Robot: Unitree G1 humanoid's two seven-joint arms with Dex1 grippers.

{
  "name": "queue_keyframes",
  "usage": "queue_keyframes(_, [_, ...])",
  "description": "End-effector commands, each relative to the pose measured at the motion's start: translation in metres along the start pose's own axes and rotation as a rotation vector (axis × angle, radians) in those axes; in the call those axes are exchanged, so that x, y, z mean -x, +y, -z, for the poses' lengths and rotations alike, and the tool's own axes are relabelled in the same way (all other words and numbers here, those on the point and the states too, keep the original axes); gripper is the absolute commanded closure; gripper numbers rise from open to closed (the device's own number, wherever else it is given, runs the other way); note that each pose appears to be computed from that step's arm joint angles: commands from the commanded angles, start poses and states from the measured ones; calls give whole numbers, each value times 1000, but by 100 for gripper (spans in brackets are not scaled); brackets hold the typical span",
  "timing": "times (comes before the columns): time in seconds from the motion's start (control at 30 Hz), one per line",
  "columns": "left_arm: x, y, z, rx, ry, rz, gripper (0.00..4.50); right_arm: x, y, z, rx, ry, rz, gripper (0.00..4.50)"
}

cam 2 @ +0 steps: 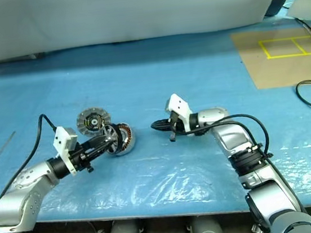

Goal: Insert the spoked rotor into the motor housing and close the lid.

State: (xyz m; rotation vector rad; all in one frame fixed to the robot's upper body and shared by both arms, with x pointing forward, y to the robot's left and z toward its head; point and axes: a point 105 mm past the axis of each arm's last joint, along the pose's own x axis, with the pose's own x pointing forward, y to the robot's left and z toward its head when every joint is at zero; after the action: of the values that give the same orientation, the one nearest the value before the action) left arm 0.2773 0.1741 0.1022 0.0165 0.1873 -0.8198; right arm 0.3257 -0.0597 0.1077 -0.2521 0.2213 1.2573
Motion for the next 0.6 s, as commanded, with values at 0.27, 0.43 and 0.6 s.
queue_keyframes(0.27, [-5,5,-12,-77,8,-11,120,-3,0,-12,51,-33,3,450])
queue_keyframes(0.43, [-6,6,-10,-58,28,-16,3,-4,0,-11,54,-32,7,450])
queue_keyframes(0.6, [-9,-2,-21,-13,-54,17,47,-6,-1,-11,57,-35,10,450])
